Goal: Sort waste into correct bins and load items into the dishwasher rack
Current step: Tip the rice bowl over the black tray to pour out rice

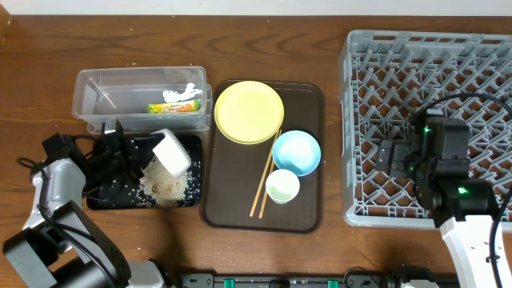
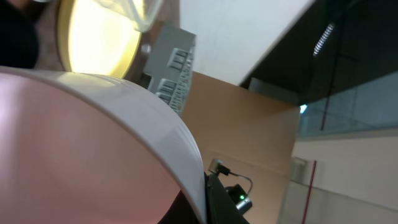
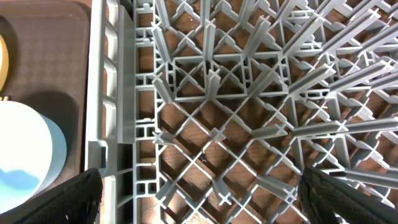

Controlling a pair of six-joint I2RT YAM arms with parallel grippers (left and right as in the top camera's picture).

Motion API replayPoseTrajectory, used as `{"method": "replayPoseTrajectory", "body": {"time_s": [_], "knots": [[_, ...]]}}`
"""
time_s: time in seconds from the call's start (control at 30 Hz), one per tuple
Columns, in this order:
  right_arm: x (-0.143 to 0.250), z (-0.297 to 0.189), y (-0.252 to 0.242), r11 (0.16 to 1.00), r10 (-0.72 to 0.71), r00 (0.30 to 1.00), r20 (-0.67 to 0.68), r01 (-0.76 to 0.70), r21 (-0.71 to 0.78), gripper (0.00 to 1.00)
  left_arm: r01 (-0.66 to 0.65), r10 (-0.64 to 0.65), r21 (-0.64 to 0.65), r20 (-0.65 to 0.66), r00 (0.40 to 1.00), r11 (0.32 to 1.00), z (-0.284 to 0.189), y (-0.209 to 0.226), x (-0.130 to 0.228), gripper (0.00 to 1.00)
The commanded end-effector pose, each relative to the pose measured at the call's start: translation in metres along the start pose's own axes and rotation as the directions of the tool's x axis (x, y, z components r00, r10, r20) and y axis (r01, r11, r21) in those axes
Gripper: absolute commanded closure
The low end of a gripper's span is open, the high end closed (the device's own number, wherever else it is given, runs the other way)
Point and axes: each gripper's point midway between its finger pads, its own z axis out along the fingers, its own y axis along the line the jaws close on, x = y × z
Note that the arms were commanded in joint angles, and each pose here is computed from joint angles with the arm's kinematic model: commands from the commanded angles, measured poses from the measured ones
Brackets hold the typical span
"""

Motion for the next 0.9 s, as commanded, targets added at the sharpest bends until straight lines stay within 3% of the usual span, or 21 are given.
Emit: {"method": "replayPoseTrajectory", "body": {"time_s": [0.0,0.1,0.17,0.37,0.47,0.67,0.73,0.87], "knots": [[-0.006,-0.004,0.002,1.000,-0.015,1.000,0.018,0.015,-0.001,0.01,-0.081,0.082,-0.045,0.021,0.996,0.996,-0.002,0.008,-0.007,0.94],[-0.006,-0.004,0.002,1.000,-0.015,1.000,0.017,0.015,0.000,0.01,-0.234,0.234,0.013,0.008,0.972,0.972,-0.001,-0.002,-0.004,0.94],[-0.006,-0.004,0.002,1.000,-0.015,1.000,0.016,0.015,0.000,0.01,-0.268,0.267,0.028,0.008,0.964,0.963,-0.001,-0.004,-0.004,0.94],[-0.006,-0.004,0.002,1.000,-0.015,1.000,0.015,0.015,0.000,0.01,-0.184,0.185,-0.041,0.019,0.983,0.982,-0.002,0.007,-0.009,0.94],[-0.005,-0.004,0.002,1.000,-0.015,1.000,0.015,0.015,0.000,0.01,-0.271,0.271,0.064,0.006,0.963,0.960,-0.002,-0.011,-0.002,0.94],[-0.006,-0.004,0.002,1.000,-0.015,1.000,0.015,0.015,0.000,0.01,-0.301,0.302,0.061,-0.015,0.953,0.952,0.004,-0.014,0.005,0.94],[-0.006,-0.004,0.002,1.000,-0.015,1.000,0.015,0.015,0.000,0.01,-0.338,0.338,0.004,-0.043,0.940,0.941,0.012,-0.011,0.012,0.94],[-0.006,-0.004,0.002,1.000,-0.015,1.000,0.016,0.015,0.000,0.01,-0.442,0.421,-0.225,-0.135,0.897,0.869,0.036,0.009,0.031,0.94]]}}
